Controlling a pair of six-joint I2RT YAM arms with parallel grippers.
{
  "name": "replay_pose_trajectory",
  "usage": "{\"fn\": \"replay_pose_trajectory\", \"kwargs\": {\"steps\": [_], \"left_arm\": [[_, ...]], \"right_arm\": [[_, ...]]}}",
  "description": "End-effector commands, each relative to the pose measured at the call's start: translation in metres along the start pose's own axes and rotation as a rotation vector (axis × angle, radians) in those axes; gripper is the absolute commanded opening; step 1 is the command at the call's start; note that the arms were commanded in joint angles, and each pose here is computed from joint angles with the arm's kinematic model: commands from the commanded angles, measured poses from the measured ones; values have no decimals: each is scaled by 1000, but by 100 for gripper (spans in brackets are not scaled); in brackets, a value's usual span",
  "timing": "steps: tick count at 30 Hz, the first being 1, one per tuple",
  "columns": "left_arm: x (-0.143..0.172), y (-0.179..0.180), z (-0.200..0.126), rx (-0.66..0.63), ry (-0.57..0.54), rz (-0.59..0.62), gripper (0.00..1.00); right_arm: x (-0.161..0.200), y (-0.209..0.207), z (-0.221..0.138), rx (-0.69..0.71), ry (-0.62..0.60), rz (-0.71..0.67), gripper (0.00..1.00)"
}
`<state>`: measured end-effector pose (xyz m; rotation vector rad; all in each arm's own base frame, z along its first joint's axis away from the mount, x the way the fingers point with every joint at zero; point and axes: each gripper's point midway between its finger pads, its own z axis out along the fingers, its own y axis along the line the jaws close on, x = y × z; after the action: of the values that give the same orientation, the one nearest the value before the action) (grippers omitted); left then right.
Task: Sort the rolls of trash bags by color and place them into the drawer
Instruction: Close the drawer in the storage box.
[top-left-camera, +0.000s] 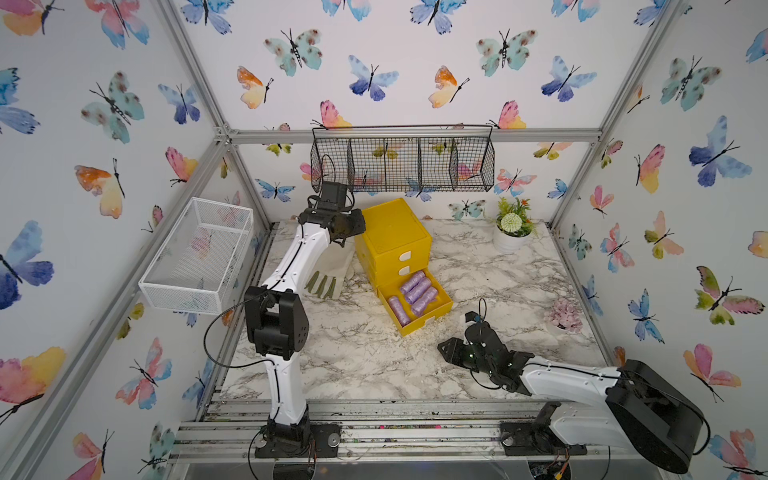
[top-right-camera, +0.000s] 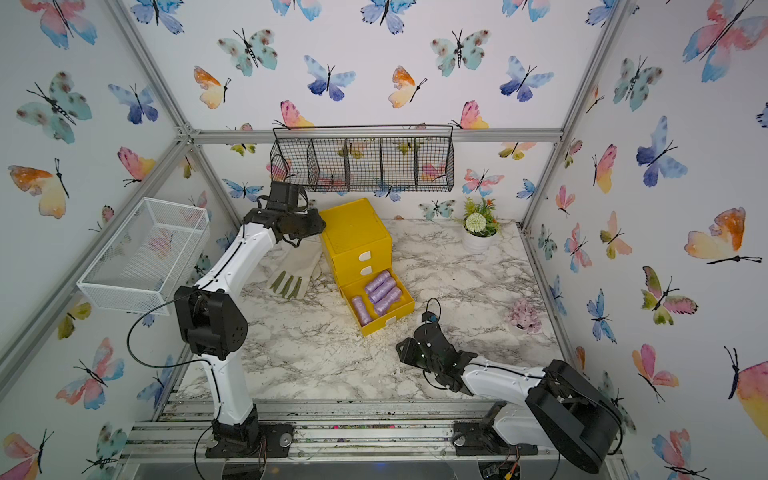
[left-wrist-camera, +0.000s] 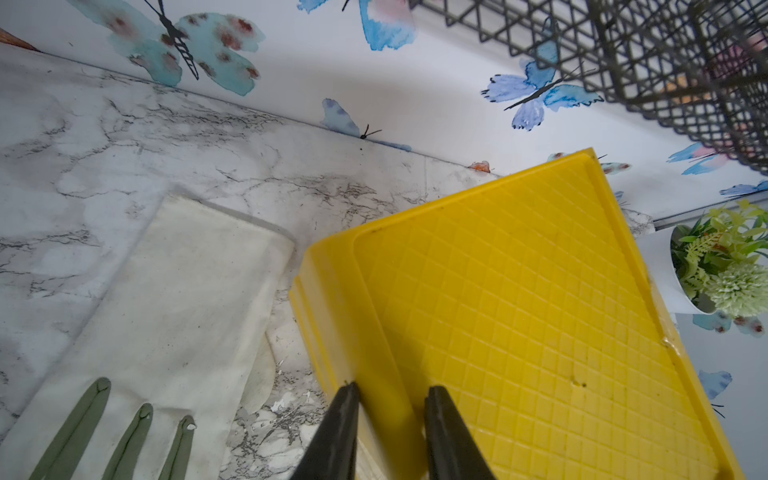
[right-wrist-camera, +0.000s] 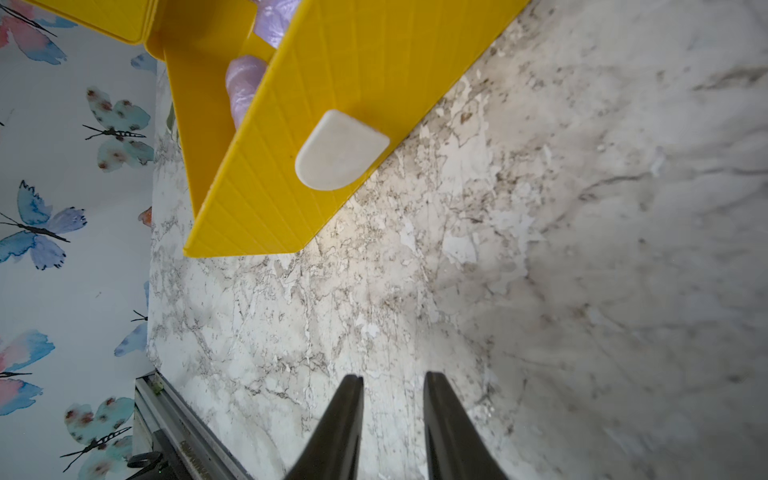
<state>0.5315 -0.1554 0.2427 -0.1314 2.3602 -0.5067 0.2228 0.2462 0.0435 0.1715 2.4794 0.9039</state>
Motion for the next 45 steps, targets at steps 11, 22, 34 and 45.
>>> {"fn": "replay_pose_trajectory", "kwargs": {"steps": [11,22,34,45], "left_arm": [[41,9,30,1,139,2,29],[46,5,34,13,154,4,29],[50,1,34,27,164,10,28],[52,1,35,29,172,8,28]], "right_arm": [[-43,29,42,-88,-48,5,31],[-66,45,72,-112,-37,-28,32],[-91,57,108,-114,-56,-1,32],[-124,63,138,-132,-106,49,34]]}}
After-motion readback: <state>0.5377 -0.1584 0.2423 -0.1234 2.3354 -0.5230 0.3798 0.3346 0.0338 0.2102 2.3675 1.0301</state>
